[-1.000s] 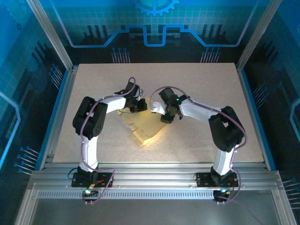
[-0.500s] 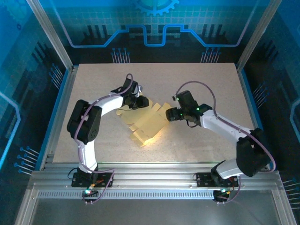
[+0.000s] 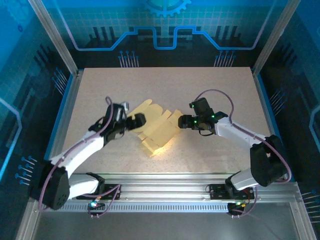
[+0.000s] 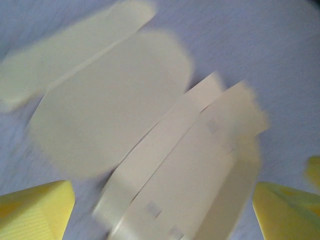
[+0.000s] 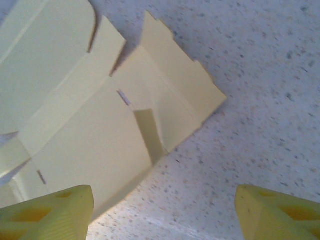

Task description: Fold the paper box

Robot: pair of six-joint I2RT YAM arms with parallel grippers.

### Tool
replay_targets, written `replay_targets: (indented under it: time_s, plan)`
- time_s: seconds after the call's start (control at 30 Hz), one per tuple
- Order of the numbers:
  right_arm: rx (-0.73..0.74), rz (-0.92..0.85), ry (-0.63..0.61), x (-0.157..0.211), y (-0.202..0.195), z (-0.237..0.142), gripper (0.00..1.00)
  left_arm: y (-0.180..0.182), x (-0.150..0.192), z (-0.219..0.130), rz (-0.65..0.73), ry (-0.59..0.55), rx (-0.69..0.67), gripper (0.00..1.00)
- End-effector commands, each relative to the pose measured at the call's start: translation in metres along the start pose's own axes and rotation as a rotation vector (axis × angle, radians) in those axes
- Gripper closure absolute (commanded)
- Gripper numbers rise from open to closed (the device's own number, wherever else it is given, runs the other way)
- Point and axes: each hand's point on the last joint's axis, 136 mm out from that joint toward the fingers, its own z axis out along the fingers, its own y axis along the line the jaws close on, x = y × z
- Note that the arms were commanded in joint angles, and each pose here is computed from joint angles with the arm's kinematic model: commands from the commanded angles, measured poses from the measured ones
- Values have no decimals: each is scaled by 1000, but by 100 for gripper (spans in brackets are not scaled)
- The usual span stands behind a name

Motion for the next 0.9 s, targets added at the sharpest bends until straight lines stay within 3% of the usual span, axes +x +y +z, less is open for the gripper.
replay_targets:
  time_s: [0.0, 0.1, 0.27, 0.5, 0.67, 0.87]
  plan:
    - [-77, 44, 26, -3, 15, 4, 26, 35, 32, -1, -207, 18, -61, 4]
    - [-56, 212, 95, 16, 11, 14, 31, 45, 48, 4, -316, 24, -42, 11]
    - [-97, 390, 136, 39, 19, 23, 34, 42, 45, 15, -420, 20, -22, 20]
    - [-144, 412, 154, 45, 32, 27, 32, 34, 46, 47, -468, 93, -6, 23]
    - [-182, 438, 178, 48, 41, 32, 34, 35, 41, 63, -450, 83, -7, 35]
    - [-225, 467, 206, 51, 49, 42, 36, 9, 33, 69, -428, 109, 98, 46]
